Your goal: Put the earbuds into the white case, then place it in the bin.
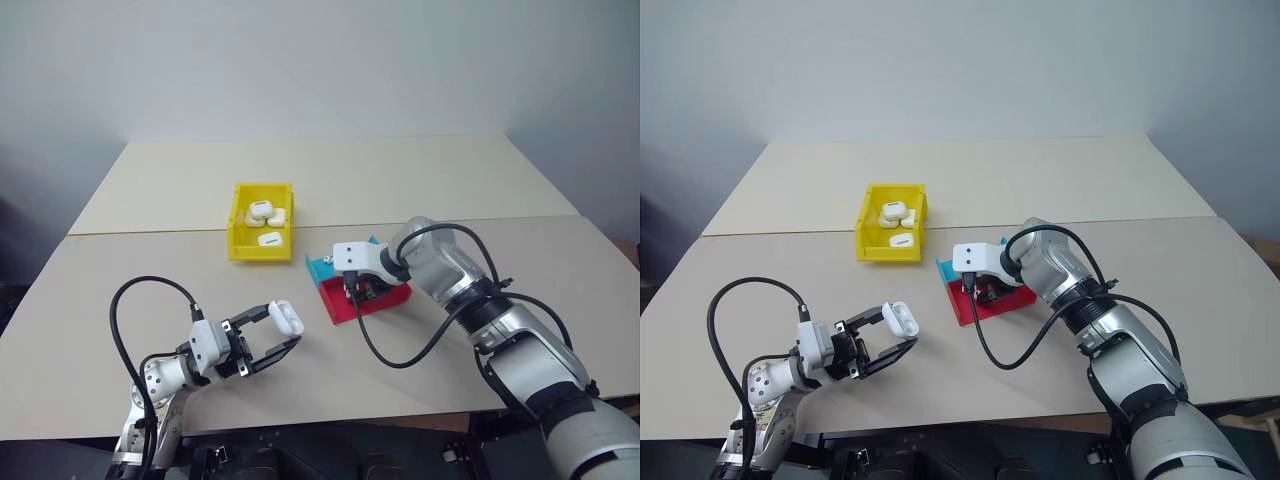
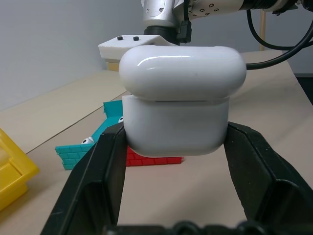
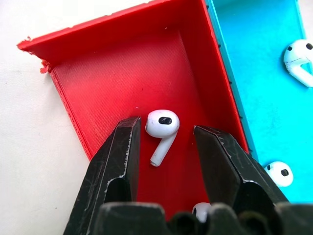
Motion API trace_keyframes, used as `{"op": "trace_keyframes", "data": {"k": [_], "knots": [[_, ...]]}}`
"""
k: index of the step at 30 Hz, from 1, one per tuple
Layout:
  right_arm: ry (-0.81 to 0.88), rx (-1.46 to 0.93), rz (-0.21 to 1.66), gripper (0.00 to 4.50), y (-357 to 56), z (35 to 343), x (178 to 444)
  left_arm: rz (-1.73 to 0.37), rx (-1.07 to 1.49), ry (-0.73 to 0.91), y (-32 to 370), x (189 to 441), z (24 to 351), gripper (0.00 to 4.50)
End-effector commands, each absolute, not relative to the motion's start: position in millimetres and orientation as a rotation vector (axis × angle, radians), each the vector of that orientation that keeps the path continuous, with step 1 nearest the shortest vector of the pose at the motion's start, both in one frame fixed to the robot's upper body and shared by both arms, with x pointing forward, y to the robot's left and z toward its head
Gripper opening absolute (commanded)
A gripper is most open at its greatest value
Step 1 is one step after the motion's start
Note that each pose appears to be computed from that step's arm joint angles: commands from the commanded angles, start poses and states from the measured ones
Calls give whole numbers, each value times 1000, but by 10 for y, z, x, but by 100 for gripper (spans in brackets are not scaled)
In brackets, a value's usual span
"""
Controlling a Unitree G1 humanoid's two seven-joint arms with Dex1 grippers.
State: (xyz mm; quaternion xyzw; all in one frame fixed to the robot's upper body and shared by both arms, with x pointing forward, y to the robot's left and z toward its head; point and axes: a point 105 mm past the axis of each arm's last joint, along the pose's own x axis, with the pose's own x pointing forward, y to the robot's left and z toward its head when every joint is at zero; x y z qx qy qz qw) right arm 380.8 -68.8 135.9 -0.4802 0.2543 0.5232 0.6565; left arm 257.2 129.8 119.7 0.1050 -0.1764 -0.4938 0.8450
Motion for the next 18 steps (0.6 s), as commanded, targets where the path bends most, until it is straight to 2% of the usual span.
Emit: {"op": "trace_keyframes", "data": {"k": [1, 7, 11, 18], "knots": [[554, -1103, 1191, 213, -657, 1387, 3811, -1043, 239, -407, 1281, 2564, 1273, 272], [554, -1101, 1192, 213, -661, 1383, 3815, -1041, 237, -404, 1277, 2562, 1272, 272], [549, -1102, 1195, 123, -668, 1386, 3812, -1041, 240, -393, 1294, 2554, 1259, 272], [543, -1121, 1198, 123, -675, 1365, 3809, -1037, 249, -383, 1292, 2570, 1245, 272]]}}
